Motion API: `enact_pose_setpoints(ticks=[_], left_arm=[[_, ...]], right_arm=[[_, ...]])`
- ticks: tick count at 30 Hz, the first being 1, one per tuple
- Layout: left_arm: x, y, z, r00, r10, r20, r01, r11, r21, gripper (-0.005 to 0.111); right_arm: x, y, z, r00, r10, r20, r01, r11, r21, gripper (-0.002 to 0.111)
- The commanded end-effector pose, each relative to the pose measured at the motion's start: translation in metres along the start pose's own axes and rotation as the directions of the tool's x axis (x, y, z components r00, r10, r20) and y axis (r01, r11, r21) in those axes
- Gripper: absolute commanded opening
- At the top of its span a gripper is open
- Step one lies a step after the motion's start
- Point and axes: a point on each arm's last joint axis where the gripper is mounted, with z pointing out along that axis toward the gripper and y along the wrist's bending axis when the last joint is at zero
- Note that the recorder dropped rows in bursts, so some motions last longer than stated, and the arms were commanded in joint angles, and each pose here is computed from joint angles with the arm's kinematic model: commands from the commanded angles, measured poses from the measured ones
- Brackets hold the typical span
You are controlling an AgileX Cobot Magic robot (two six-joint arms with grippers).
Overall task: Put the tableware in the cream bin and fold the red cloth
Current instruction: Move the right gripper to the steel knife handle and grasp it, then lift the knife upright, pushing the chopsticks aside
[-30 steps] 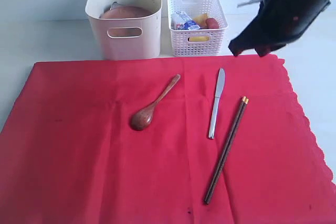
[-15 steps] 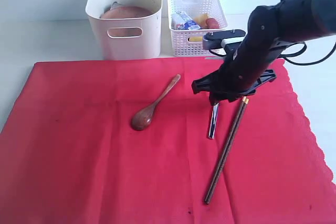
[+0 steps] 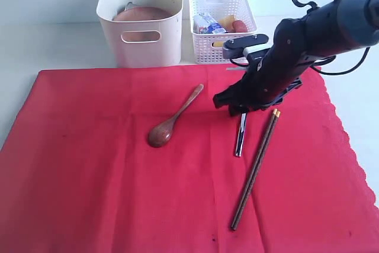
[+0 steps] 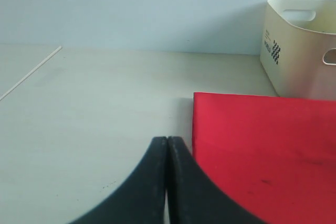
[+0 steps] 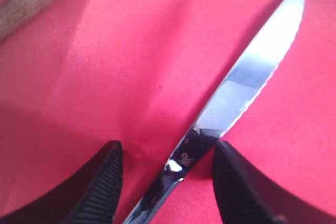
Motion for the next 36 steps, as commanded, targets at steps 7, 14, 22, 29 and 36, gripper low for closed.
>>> enact_pose_setpoints(ticks=[7,14,22,29,36], left_arm=[[-0.001,0.000,0.000,1.000,-0.011,0.013,0.011,1.000,0.007,0.001],[-0.001,0.000,0.000,1.000,-0.011,0.013,0.011,1.000,0.007,0.001],[-0.001,0.000,0.000,1.000,-0.011,0.013,0.011,1.000,0.007,0.001],[-0.001,0.000,0.000,1.000,-0.011,0.013,0.011,1.000,0.007,0.001],[-0.001,0.000,0.000,1.000,-0.011,0.013,0.011,1.000,0.007,0.001]], right_arm=[[0.000,-0.001,0.002,0.999,-0.036,-0.009,0.036,0.999,0.001,0.023],[0.002,-0.001,0.002,0.999,-0.036,-0.032,0.036,0.999,0.000,0.017],[-0.004,0.001,-0.006,0.993,-0.040,-0.110,0.039,0.999,-0.011,0.017],[-0.014,0.002,-0.017,0.986,-0.029,-0.163,0.029,1.000,-0.002,0.017],[-0.014,0.002,-0.017,0.984,0.064,-0.165,-0.058,0.998,0.039,0.023]])
